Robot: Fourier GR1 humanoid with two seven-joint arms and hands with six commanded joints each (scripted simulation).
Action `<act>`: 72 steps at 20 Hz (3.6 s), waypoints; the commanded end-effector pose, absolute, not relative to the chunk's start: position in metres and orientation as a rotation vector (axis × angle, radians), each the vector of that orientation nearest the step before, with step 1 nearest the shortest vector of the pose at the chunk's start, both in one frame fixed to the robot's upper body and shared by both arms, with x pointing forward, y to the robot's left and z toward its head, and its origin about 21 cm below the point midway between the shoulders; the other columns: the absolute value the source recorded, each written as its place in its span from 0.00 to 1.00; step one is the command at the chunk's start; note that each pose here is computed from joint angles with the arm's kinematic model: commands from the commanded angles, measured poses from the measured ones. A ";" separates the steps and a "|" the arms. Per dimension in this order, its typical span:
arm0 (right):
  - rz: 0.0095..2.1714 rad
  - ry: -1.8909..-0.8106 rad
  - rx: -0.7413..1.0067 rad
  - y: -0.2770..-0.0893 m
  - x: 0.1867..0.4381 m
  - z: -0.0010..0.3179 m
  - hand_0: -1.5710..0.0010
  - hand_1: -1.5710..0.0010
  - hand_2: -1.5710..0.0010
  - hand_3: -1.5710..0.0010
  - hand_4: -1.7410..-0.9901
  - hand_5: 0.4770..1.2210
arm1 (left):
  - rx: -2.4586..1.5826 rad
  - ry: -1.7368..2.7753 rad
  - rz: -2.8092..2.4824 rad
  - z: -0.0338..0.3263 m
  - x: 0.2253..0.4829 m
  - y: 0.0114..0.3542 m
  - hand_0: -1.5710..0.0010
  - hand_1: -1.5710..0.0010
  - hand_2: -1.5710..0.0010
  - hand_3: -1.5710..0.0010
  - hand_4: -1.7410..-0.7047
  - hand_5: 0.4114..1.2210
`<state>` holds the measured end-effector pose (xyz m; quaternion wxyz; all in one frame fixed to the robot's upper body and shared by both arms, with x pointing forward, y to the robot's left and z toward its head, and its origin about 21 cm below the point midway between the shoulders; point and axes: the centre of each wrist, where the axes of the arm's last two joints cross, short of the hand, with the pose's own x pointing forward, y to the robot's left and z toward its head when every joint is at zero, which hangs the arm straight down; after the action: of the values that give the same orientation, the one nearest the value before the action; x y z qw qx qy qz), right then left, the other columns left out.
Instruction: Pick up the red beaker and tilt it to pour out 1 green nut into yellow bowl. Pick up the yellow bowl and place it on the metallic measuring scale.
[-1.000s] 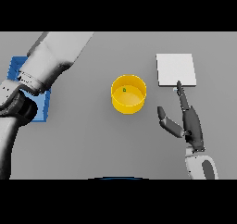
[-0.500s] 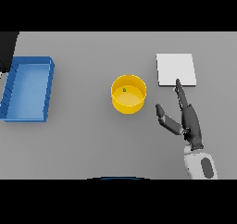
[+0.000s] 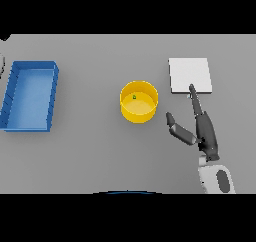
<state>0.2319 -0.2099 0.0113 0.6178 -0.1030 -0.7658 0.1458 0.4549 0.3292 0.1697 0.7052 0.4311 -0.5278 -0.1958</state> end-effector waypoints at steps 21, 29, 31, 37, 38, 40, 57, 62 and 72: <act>0.340 -1.756 -0.223 -0.216 0.226 0.004 1.00 1.00 1.00 1.00 0.96 0.21 | 0.861 -1.094 -0.256 0.083 0.355 0.317 0.00 0.00 0.01 0.02 0.33 0.54; 0.328 -1.772 -0.204 -0.214 0.224 0.001 1.00 1.00 1.00 1.00 0.97 0.22 | 0.834 -1.044 -0.390 0.076 0.346 0.315 0.69 0.74 0.73 0.75 0.85 0.30; 0.332 -1.773 -0.208 -0.214 0.225 0.002 1.00 1.00 1.00 1.00 0.97 0.22 | 0.835 -1.036 -0.415 0.073 0.350 0.315 0.80 0.83 0.83 0.84 0.89 0.30; 0.441 -1.747 -0.214 -0.220 0.230 0.012 1.00 1.00 1.00 1.00 0.97 0.25 | 0.842 -1.087 -0.420 0.070 0.349 0.319 0.95 0.96 0.96 0.96 0.93 0.30; 0.503 -1.727 -0.196 -0.222 0.235 0.013 1.00 1.00 1.00 1.00 0.98 0.26 | 0.837 -1.091 -0.422 0.070 0.352 0.317 0.96 0.97 0.96 0.97 0.94 0.30; 0.745 -1.702 -0.254 -0.226 0.253 0.026 1.00 1.00 1.00 1.00 0.93 0.27 | 0.831 -1.106 -0.421 0.073 0.353 0.316 0.97 0.98 0.98 0.98 0.96 0.31; 1.968 -1.414 -0.396 -0.172 0.334 0.068 1.00 1.00 1.00 1.00 0.70 0.32 | 0.842 -1.104 -0.430 0.077 0.351 0.318 1.00 1.00 1.00 1.00 0.96 0.37; 2.053 -1.329 -0.348 -0.148 0.343 0.057 1.00 1.00 1.00 1.00 0.67 0.34 | 0.846 -1.099 -0.439 0.075 0.352 0.321 1.00 1.00 1.00 1.00 0.97 0.35; 2.143 -1.192 -0.361 -0.122 0.360 0.051 1.00 1.00 1.00 1.00 0.63 0.35 | 0.849 -1.113 -0.435 0.077 0.349 0.325 1.00 1.00 1.00 1.00 0.96 0.35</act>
<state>0.3602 -0.1222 0.0513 0.3261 -0.1396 -0.4542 0.8172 0.3494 0.3248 0.0772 0.7431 0.3873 -0.5082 -0.1986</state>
